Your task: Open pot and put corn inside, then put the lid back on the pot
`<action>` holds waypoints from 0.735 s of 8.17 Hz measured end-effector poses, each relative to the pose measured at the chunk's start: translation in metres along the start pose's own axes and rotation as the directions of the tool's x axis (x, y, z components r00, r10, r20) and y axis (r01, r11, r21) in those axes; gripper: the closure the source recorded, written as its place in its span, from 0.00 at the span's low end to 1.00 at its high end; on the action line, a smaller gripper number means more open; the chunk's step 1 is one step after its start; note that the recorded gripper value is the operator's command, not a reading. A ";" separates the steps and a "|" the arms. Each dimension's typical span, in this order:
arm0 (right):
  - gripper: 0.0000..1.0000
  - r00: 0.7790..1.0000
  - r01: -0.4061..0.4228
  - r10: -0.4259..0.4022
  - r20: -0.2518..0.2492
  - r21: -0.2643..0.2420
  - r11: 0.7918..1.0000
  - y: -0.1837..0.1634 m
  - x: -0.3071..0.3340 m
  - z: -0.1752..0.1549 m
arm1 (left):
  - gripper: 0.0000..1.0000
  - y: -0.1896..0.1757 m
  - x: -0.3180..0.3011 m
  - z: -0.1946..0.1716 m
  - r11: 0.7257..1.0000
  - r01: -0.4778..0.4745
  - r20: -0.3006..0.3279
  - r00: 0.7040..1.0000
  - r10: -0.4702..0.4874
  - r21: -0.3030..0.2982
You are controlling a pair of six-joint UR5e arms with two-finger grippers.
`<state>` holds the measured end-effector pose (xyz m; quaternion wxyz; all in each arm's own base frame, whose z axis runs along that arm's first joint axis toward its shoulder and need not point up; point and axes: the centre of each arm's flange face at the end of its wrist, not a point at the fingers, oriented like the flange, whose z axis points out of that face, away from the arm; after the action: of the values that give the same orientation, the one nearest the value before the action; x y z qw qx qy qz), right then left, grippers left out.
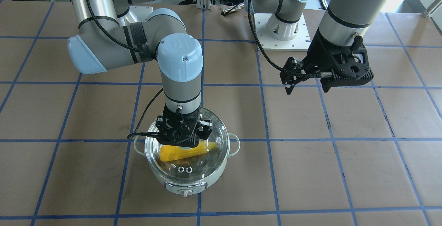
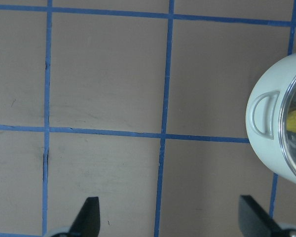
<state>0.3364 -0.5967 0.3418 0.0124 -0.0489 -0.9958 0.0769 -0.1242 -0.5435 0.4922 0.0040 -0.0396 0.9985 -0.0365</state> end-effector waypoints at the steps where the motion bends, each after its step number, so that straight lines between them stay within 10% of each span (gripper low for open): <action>1: 0.36 1.000 0.000 0.000 0.001 0.001 1.000 0.000 0.000 0.001 | 0.00 -0.001 0.000 0.001 1.000 0.001 0.000 1.000 -0.001 -0.002; 2: 0.05 1.000 0.000 0.000 0.001 0.003 1.000 0.000 0.000 0.002 | 0.00 -0.001 0.000 0.002 1.000 0.001 0.000 1.000 -0.001 -0.004; 6: 0.00 1.000 0.008 -0.008 0.002 0.006 1.000 0.000 0.000 0.001 | 0.00 -0.002 0.000 0.004 1.000 0.001 0.001 1.000 -0.001 -0.008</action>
<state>0.3362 -0.5965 0.3404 0.0120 -0.0448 -0.9957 0.0799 -0.1241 -0.5455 0.4883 0.0041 -0.0403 0.9986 -0.0326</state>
